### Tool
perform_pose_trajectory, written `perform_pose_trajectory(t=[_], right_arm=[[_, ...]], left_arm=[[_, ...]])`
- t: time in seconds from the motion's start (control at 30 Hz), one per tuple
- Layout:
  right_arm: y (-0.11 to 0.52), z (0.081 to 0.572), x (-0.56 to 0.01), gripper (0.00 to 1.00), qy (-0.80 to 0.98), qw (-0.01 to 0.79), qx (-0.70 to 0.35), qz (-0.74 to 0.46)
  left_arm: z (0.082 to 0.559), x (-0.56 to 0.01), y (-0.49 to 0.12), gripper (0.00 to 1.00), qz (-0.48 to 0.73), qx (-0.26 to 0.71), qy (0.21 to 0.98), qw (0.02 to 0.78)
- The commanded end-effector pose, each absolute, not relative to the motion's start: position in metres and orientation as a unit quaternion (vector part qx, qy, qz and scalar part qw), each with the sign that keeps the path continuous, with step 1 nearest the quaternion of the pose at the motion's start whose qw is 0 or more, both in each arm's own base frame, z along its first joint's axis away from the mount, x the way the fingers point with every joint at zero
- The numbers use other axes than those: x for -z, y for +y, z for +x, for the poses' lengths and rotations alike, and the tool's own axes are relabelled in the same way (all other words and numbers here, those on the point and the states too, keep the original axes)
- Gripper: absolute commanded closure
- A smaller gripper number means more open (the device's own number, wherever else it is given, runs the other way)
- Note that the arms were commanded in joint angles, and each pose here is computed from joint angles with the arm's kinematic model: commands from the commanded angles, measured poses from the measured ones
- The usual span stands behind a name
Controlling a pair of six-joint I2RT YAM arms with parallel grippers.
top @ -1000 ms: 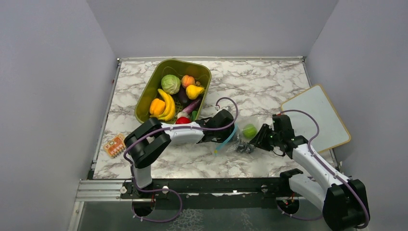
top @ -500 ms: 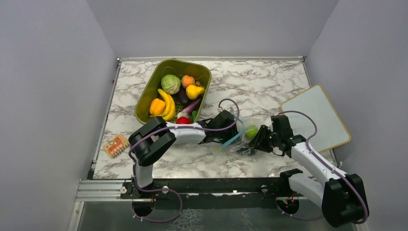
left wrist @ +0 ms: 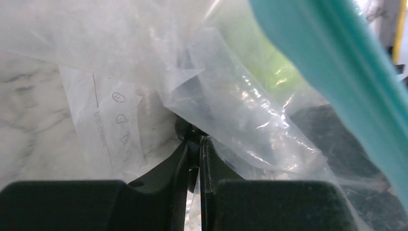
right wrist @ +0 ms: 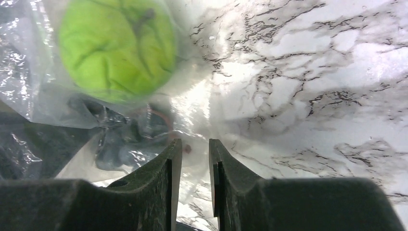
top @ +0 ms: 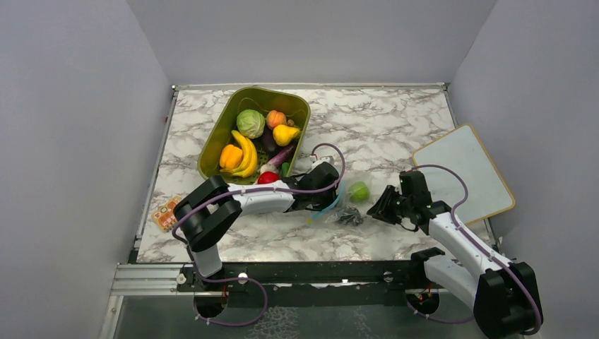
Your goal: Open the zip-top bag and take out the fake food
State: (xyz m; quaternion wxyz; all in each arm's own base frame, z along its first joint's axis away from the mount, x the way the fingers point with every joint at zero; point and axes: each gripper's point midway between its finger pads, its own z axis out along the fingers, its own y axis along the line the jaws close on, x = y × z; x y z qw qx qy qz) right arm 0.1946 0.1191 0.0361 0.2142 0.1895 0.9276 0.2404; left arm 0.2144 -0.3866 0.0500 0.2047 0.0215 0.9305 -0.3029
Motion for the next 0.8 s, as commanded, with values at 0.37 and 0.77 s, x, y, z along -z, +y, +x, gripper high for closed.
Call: perform_pose_trajectory(t=[0.37,0.77], right_arm=[[0.153,0.176,-0.055,0.54,0.911,0.178,-0.346,0.140],[0.153,0.169,-0.035,0.75,0.886,0.167,-0.365,0.233]], left_arm=[[0.215,-0.063,-0.371,0.52,0.027,0.289,0.929,0.230],[0.206,-0.046,-0.379,0.42,-0.005,0.321,0.928,0.191]])
